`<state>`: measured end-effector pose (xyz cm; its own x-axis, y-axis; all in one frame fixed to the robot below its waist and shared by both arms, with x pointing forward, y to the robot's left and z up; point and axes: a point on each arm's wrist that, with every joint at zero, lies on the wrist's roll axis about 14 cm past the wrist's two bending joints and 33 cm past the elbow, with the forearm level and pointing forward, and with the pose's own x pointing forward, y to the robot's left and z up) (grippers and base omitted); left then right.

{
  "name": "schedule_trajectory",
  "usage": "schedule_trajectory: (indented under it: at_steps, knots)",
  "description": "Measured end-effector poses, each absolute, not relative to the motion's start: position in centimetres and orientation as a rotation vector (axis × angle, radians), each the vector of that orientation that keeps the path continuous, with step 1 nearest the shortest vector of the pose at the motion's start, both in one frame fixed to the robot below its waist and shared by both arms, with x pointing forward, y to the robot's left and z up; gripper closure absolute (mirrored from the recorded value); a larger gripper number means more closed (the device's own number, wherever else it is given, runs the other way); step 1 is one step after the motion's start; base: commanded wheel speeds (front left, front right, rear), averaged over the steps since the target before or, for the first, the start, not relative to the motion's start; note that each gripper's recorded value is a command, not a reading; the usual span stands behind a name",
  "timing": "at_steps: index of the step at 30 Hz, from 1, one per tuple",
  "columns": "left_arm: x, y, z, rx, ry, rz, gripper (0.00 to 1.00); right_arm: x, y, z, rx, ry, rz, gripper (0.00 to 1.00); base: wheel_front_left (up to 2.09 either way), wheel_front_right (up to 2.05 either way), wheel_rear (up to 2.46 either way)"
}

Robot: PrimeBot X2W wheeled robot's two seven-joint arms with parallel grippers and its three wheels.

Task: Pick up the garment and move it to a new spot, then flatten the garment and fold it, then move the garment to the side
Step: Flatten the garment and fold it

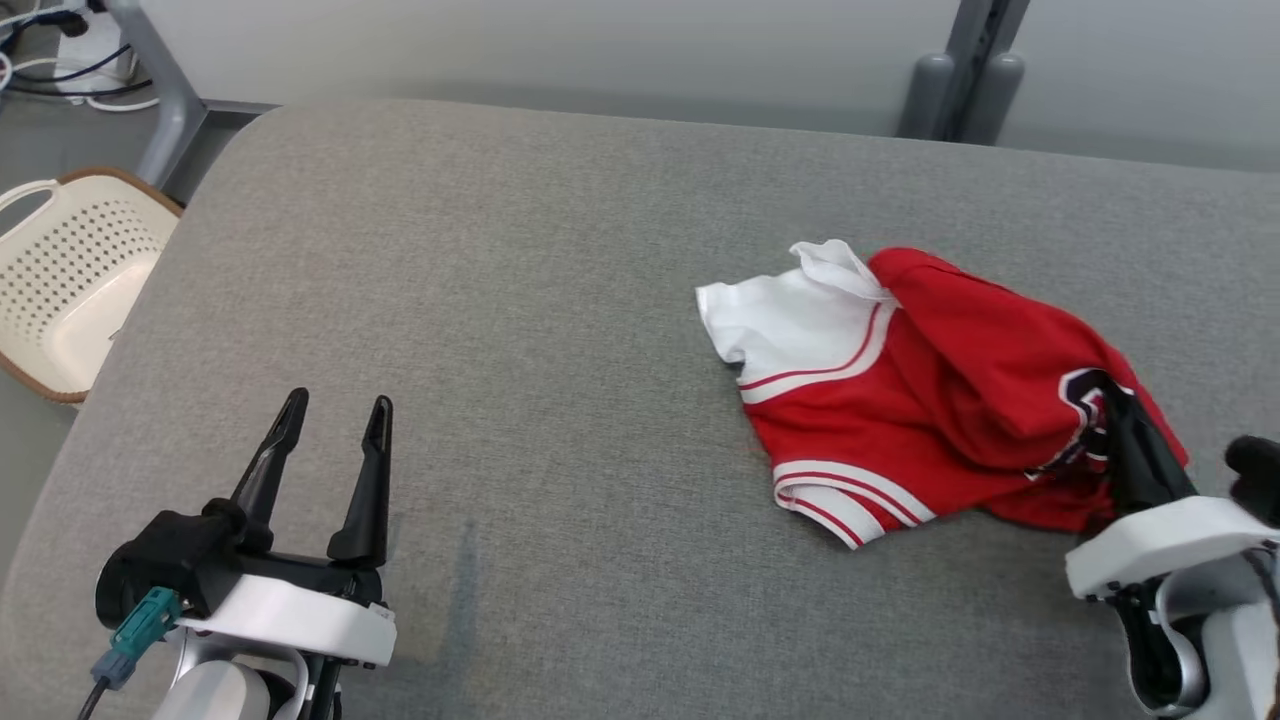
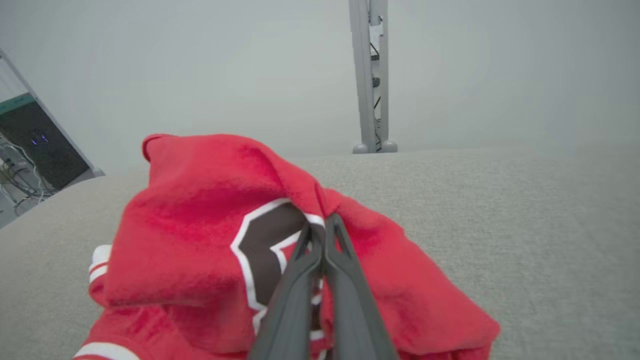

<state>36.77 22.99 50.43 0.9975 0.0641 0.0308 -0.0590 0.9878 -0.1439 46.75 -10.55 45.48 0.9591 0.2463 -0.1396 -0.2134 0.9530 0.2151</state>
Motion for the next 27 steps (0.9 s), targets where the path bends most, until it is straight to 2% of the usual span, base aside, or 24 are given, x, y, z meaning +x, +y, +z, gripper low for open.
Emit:
schedule_trajectory:
  at_steps: [7, 8, 14, 15, 16, 17, 22, 27]
  knots:
    - [38.0, 21.3, 50.3, -0.142, -0.035, -0.001, 0.0, 44.2, -18.0, 43.5, 0.345, 0.19, -0.008, 1.0, 0.0, 0.0, 0.0]
    - [38.4, 20.9, 50.1, -0.14, -0.029, -0.017, 0.0, 43.1, -19.5, 41.8, 0.439, 0.223, -0.077, 1.0, 0.0, 0.0, 0.0]
    - [39.4, 20.2, 49.5, -0.136, -0.014, -0.044, 0.0, 39.7, -21.7, 36.5, 0.54, 0.362, -0.216, 1.0, 0.0, 0.0, 0.0]
    - [39.5, 20.1, 49.5, -0.136, -0.013, -0.046, 0.0, 39.2, -21.6, 35.8, 0.544, 0.387, -0.223, 0.82, 0.0, 0.0, 0.0]
    - [39.5, 20.0, 49.4, -0.136, -0.013, -0.049, 0.0, 39.1, -21.5, 35.7, 0.539, 0.385, -0.224, 0.5, 0.0, 0.0, 0.0]
    - [39.6, 20.0, 49.4, -0.137, -0.012, -0.05, 0.0, 39.3, -21.4, 35.6, 0.55, 0.38, -0.224, 0.0, 0.0, 0.0, 0.0]
    - [39.7, 19.9, 49.6, -0.137, -0.019, -0.052, 0.0, 40.3, -19.2, 37.4, 0.546, 0.307, -0.148, 0.0, 0.0, 0.0, 0.0]
    - [39.4, 20.2, 49.9, -0.132, -0.027, -0.038, 0.0, 41.3, -18.9, 41.7, 0.489, 0.158, -0.085, 0.0, 0.0, 0.0, 0.0]
